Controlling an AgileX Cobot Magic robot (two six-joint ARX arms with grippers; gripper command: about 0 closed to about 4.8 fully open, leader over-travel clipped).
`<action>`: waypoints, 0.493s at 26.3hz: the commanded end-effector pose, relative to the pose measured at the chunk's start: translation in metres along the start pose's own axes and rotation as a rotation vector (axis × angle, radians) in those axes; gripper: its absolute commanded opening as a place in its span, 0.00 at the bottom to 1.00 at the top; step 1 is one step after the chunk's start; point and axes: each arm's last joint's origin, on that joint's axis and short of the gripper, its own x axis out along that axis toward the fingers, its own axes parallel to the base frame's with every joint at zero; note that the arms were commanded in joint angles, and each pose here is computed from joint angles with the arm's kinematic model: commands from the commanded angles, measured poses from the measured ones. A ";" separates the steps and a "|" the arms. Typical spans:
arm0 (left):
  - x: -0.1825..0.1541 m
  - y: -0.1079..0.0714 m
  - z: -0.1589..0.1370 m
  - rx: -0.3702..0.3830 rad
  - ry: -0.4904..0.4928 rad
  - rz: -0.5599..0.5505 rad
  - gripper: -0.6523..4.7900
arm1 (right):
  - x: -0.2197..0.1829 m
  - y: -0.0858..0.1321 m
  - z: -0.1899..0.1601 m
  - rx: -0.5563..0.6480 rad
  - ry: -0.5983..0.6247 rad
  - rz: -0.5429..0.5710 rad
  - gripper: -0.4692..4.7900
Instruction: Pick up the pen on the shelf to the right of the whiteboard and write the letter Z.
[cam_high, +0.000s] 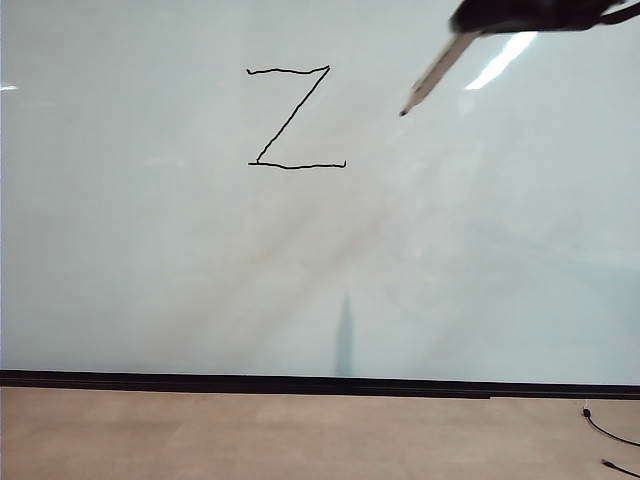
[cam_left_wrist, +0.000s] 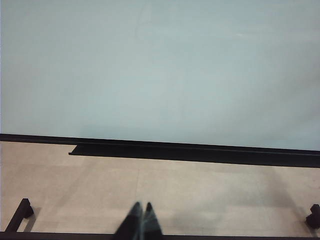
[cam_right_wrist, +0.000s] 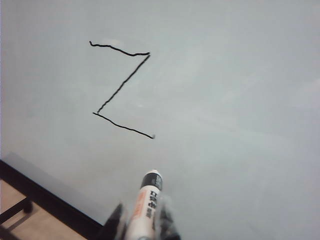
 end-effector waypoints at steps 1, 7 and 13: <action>0.000 0.000 0.001 0.004 -0.007 0.000 0.11 | -0.018 -0.008 -0.012 -0.014 0.016 -0.048 0.07; 0.000 0.000 0.001 0.004 -0.007 0.000 0.11 | -0.047 -0.011 -0.043 -0.051 0.044 -0.116 0.07; 0.000 0.000 0.001 0.004 -0.006 0.000 0.11 | -0.065 -0.013 -0.063 -0.046 0.025 -0.138 0.08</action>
